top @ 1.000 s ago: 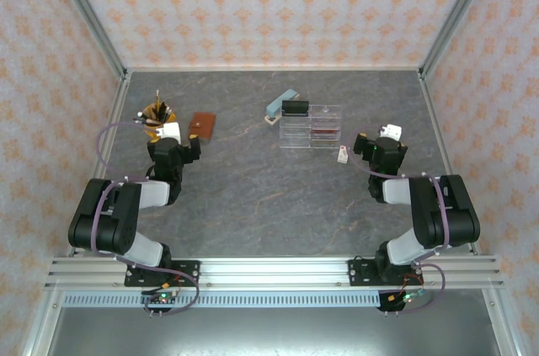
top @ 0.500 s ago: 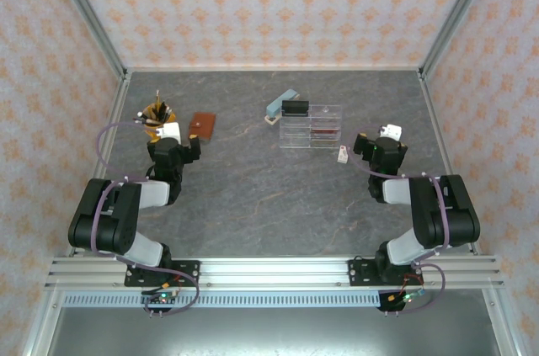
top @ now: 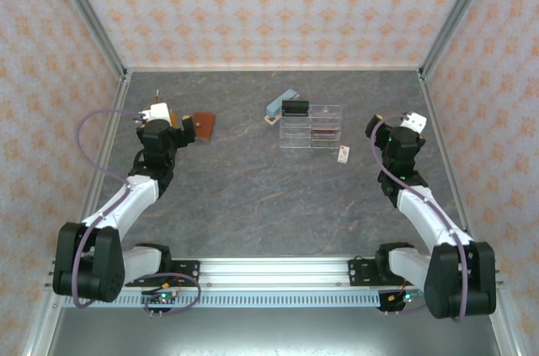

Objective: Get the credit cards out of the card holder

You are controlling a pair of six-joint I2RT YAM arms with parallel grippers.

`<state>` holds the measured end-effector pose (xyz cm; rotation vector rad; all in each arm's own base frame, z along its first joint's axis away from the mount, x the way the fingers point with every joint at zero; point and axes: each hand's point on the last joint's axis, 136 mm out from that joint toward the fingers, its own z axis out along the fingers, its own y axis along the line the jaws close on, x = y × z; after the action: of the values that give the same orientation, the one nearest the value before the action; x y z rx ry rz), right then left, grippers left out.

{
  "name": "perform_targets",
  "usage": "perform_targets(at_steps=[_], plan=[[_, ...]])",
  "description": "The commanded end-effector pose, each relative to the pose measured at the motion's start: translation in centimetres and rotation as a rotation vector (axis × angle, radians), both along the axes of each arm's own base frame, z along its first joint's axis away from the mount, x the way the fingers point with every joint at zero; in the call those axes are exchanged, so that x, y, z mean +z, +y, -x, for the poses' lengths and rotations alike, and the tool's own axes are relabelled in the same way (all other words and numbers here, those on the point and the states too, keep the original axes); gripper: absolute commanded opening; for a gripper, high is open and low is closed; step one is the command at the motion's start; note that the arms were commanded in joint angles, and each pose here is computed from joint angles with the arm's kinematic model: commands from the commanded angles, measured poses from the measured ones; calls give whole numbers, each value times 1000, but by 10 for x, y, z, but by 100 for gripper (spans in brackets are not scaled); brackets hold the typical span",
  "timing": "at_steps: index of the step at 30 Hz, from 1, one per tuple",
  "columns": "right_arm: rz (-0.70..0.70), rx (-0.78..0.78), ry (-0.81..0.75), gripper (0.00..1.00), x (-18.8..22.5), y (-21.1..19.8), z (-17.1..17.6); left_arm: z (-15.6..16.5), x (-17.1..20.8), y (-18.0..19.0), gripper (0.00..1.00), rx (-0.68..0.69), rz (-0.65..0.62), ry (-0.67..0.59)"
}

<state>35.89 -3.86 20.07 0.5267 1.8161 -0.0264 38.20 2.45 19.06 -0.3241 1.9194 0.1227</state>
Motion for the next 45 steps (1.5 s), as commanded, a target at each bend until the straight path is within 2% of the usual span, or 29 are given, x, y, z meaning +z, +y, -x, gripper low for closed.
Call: perform_targets(at_steps=[1,4,8,12,15,20,24,28,31,33,34,37,45], plan=[[-110,-86,150,100,-13,-7,20,9,7,-14,100,-5,112,62],[-175,-66,236,100,-13,2,20,6,15,-37,100,-78,211,77],[-275,57,306,100,-17,30,12,-2,16,-63,100,-158,290,126],[-365,214,302,100,-15,70,3,-12,3,-80,100,-169,299,237],[-439,323,282,100,-8,103,-1,-18,-10,-91,93,-188,287,327],[-496,438,254,100,3,143,-6,-30,-30,-79,85,-88,226,436],[-502,487,299,100,-4,166,-9,-46,-43,-68,80,-14,163,492],[-506,497,333,97,-11,181,-8,-65,-62,-51,73,77,49,570],[-519,487,334,97,-13,185,-6,-76,-71,-43,72,122,-8,610],[-534,484,334,97,-15,186,-5,-83,-75,-45,72,118,-9,619],[-538,484,339,97,-16,187,-5,-86,-91,-47,72,113,-14,655],[-546,487,353,97,-19,189,-5,-92,-107,-55,72,89,13,689],[-572,502,366,97,-21,193,1,-93,-140,-66,70,67,65,757]])
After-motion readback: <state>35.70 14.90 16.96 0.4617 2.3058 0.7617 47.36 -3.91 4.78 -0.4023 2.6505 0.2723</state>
